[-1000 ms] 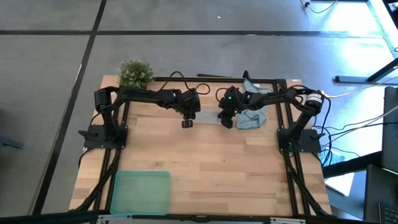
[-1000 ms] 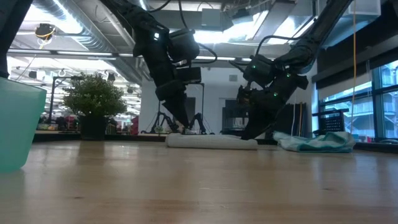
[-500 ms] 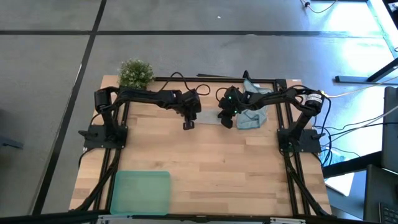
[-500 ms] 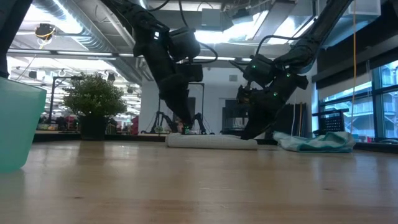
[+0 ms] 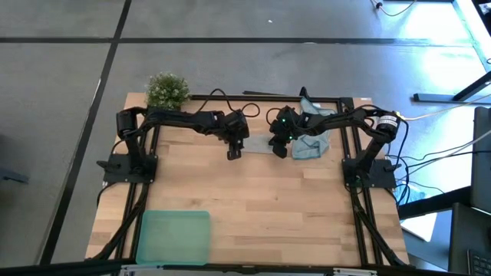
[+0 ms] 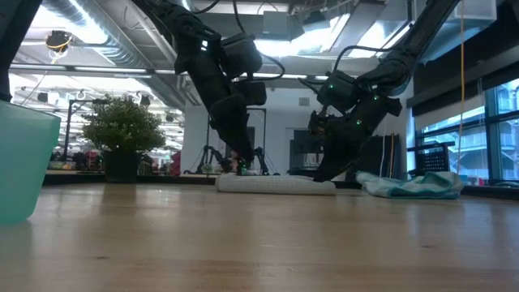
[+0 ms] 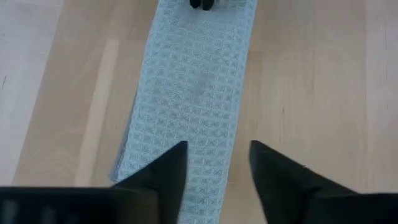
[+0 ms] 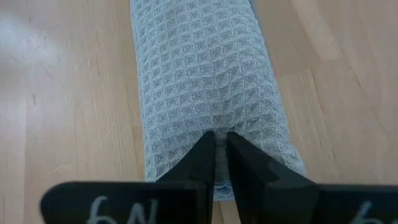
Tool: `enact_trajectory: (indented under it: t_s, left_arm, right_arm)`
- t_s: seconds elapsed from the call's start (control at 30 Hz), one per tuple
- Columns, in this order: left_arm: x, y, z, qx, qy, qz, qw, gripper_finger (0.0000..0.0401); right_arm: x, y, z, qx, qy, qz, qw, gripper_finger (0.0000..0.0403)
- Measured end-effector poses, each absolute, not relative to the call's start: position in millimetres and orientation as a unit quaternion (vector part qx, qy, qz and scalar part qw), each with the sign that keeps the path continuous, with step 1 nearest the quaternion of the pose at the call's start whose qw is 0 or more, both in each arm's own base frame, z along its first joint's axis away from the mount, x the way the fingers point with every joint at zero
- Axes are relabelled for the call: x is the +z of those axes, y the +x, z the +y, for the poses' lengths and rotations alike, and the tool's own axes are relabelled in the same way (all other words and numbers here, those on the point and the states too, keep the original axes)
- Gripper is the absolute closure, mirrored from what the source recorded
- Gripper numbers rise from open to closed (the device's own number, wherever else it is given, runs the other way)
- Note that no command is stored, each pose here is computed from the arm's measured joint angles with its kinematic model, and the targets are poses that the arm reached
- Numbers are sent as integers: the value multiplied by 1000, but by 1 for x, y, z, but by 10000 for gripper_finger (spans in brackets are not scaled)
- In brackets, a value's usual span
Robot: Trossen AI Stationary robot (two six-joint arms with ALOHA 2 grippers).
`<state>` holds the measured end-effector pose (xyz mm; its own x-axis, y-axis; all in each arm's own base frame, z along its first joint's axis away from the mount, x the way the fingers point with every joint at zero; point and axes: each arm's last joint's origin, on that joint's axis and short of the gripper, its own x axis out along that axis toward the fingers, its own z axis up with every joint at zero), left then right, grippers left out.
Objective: Roll microfiber towels into tight, uniform cylinder then place into a basket
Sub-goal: Put the gray rolled microfiber cloth into the green bin
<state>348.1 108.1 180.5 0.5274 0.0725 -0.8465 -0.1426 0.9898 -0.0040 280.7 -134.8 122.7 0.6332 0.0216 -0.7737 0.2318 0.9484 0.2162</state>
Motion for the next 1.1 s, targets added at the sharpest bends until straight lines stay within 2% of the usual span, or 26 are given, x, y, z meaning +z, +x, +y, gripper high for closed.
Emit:
enact_trajectory:
  t_s: [0.37,1.1]
  left_arm:
    - [172,351,112,81,-12,488,869,14]
    - [129,369,120,60,-11,481,875,2]
  right_arm:
    - [123,281,-135,-59,149,424,891,358]
    - [124,282,-136,-59,146,417,895,358]
